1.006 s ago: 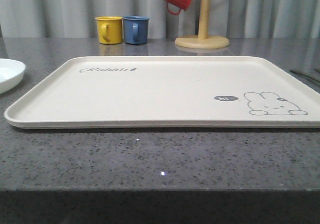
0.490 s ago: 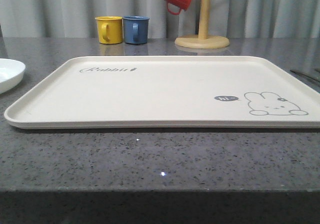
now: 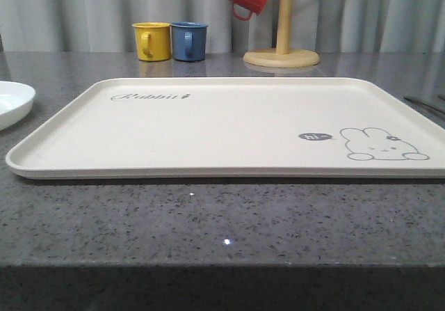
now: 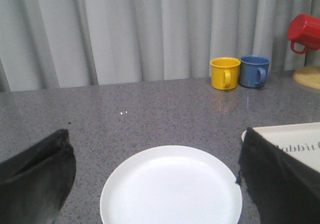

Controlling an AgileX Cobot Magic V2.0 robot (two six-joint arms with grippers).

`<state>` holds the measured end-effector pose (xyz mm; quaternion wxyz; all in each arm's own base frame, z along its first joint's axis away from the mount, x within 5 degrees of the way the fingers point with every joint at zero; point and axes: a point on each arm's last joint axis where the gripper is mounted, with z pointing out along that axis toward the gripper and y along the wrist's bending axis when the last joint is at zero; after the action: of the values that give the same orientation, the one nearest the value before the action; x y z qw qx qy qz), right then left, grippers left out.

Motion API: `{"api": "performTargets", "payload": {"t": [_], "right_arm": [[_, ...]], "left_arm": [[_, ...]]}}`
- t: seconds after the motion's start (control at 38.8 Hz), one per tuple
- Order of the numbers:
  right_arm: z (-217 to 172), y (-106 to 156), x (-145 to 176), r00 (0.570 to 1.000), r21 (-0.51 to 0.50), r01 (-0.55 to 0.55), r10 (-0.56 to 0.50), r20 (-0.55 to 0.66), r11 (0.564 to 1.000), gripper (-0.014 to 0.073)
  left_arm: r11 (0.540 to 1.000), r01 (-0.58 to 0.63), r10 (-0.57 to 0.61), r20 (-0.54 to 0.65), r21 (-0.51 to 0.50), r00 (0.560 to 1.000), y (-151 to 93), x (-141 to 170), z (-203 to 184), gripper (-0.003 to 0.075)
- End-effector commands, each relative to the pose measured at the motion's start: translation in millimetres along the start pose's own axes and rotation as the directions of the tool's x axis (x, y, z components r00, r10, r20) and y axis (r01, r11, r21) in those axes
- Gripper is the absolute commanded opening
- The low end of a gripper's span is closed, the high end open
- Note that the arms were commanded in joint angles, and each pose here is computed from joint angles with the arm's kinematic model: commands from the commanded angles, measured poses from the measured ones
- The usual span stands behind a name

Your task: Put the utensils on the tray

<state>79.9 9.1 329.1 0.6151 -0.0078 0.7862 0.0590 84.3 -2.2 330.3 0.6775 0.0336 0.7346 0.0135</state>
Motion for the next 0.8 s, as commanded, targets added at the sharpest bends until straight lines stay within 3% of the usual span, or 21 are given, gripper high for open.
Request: {"api": "performTargets", "payload": {"t": [0.0,0.1,0.23,0.44,0.67,0.77], "right_arm": [[-2.5,-0.1,-17.1,0.995,0.010,0.005,-0.006,0.098,1.000,0.0632],[-2.5,-0.1,-17.1,0.995,0.010,0.005,-0.006,0.098,1.000,0.0632],[-2.5,-0.1,-17.1,0.995,0.010,0.005,-0.006,0.098,1.000,0.0632],[-2.5,-0.1,-17.1,0.995,0.010,0.005,-0.006,0.098,1.000,0.0632],[-2.5,-0.1,-17.1,0.995,0.010,0.005,-0.006,0.098,1.000,0.0632],[-2.5,-0.1,-17.1,0.995,0.010,0.005,-0.006,0.098,1.000,0.0632]], "left_arm": [[0.999,0.016,-0.016,-0.005,0.031,1.000,-1.7,-18.7,15.3,0.0598],[0.995,-0.022,0.039,-0.164,0.100,0.986,-8.8,-22.0,40.0,0.0598],[0.977,-0.042,0.121,-0.384,0.208,0.915,-22.6,-26.4,70.2,0.0598],[0.949,-0.020,0.234,-0.662,0.314,0.712,-43.3,-29.4,115.1,0.0598],[0.942,0.011,0.287,-0.823,0.335,0.490,-55.2,-10.5,168.0,0.0593],[0.941,0.012,0.300,-0.852,0.337,0.430,-59.1,5.7,186.3,0.0558]]}}
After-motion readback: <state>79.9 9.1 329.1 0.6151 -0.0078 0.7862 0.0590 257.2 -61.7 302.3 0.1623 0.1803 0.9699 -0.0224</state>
